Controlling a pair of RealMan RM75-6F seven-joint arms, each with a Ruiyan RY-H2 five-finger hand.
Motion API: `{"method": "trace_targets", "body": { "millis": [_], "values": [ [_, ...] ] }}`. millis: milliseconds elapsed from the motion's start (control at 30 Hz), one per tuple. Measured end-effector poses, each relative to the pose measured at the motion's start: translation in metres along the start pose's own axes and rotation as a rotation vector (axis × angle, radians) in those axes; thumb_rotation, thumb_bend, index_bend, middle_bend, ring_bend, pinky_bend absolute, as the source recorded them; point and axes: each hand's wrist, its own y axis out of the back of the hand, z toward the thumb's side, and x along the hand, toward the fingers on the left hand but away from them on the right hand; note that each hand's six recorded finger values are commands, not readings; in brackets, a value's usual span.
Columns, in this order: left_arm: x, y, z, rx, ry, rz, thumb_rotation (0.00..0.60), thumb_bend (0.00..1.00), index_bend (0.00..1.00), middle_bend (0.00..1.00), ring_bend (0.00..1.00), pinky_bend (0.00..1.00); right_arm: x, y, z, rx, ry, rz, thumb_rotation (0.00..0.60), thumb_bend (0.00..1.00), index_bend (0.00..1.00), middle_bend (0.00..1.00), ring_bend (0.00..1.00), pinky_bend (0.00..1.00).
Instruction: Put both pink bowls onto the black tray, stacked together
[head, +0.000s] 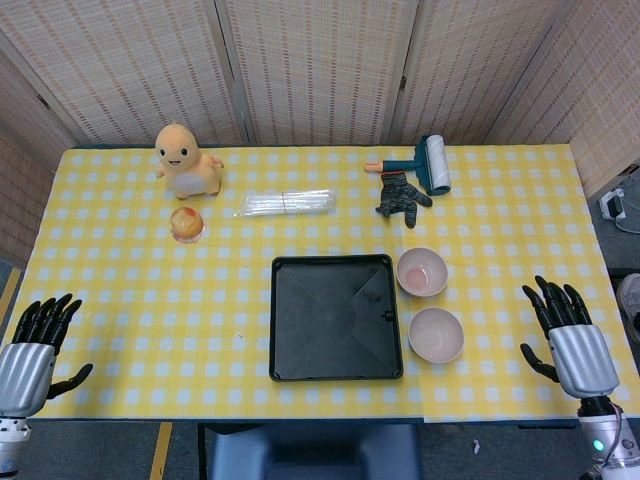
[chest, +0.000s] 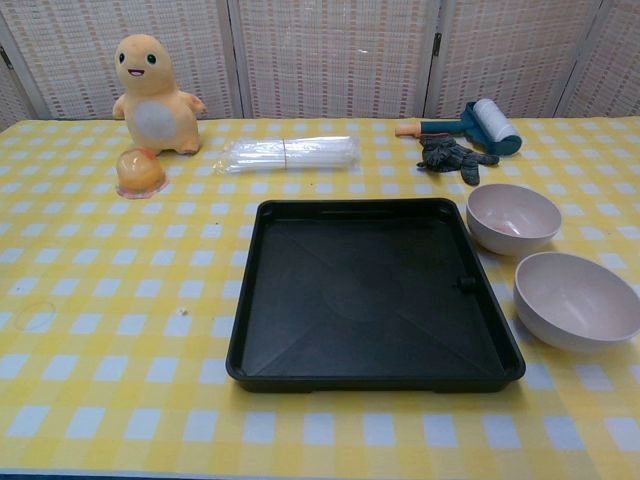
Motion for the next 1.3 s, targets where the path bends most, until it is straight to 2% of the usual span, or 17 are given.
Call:
{"method": "trace_targets", "body": {
  "millis": [233,400,633,833,1033,1300],
  "values": [
    [0.003,-0.002,0.003,-0.006,-0.005,-0.009,0.6,0.23,0.01,0.07,0.04,0.0,0.003,-0.001,-0.001,0.014,0.003,0.015,0.6,0.34,0.0,0.0,0.0,0.0],
    [0.004,0.0,0.008,-0.024,-0.026,0.002,0.6,0.23,0.01,0.07,0.04,0.0,0.012,-0.003,0.004,0.014,0.036,0.045,0.6,0.34,0.01,0.0,0.0,0.0],
    [0.005,0.001,0.008,-0.054,-0.036,-0.002,0.6,0.22,0.01,0.07,0.04,0.0,0.025,-0.015,0.011,0.036,0.1,0.112,0.6,0.34,0.29,0.0,0.0,0.0],
    [0.002,0.005,0.008,-0.064,-0.041,-0.005,0.6,0.22,0.03,0.07,0.04,0.0,0.018,-0.039,0.022,0.088,0.184,0.145,0.6,0.34,0.44,0.0,0.0,0.0],
    [-0.004,0.012,0.007,-0.077,-0.046,0.014,0.6,0.22,0.03,0.07,0.04,0.0,-0.004,-0.063,0.036,0.087,0.256,0.171,0.6,0.34,0.47,0.0,0.0,0.0],
    [-0.007,0.019,0.001,-0.085,-0.029,0.028,0.6,0.22,0.02,0.07,0.04,0.0,-0.024,-0.089,0.051,0.085,0.288,0.226,0.6,0.34,0.47,0.0,0.0,0.0]
  ]
}}
